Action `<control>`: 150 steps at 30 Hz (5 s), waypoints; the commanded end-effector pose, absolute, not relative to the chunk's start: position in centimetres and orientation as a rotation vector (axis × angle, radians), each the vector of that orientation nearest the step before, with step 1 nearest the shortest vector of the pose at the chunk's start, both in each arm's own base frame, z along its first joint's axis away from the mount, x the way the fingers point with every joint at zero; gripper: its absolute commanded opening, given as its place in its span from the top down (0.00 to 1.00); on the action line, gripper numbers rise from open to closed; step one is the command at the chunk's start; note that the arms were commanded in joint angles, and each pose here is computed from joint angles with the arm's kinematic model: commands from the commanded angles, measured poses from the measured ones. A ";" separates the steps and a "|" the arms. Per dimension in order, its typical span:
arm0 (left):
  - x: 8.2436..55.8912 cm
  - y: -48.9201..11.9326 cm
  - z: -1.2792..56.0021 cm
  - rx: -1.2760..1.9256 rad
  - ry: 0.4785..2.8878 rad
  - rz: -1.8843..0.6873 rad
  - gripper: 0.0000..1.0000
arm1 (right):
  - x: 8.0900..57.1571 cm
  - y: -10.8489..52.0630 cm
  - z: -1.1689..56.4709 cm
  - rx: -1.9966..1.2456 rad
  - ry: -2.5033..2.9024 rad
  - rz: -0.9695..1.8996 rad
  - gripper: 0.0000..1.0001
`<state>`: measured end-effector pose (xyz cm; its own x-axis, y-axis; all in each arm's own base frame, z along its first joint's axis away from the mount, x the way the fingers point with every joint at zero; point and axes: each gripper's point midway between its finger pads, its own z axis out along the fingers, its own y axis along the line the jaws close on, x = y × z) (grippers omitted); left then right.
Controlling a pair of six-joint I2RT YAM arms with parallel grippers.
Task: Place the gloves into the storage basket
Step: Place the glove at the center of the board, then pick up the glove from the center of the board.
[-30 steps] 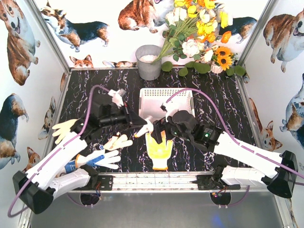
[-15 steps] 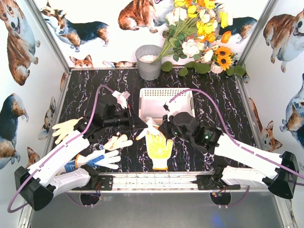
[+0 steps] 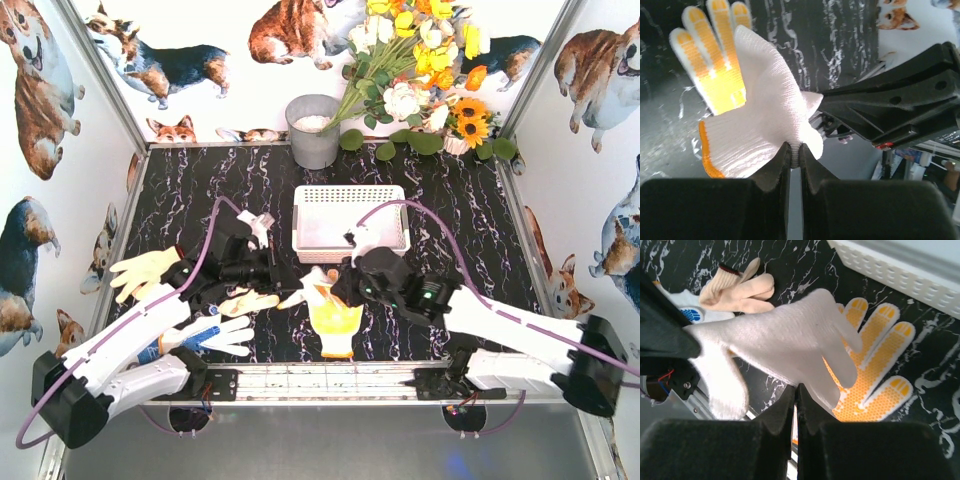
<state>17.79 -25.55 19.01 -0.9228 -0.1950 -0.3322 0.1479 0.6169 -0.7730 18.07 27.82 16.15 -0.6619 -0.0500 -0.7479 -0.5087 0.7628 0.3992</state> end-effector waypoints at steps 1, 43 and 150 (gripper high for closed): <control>16.3 -22.9 18.0 -0.013 2.513 -1.069 1.00 | 19.2 31.0 16.7 -0.436 2.165 0.843 1.00; 18.9 -21.0 7.4 0.167 2.570 -0.530 0.64 | 13.8 29.9 10.9 0.092 2.603 1.019 0.39; 13.0 -22.0 0.1 0.000 2.691 -0.880 0.82 | 12.0 32.8 1.7 0.079 2.755 0.871 0.76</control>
<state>13.90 -23.41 1.99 -0.9423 -0.1142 -0.3148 0.1164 0.7698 -0.6276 11.59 32.87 2.23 -0.9739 0.1295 -0.1864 -0.0060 0.8062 0.5916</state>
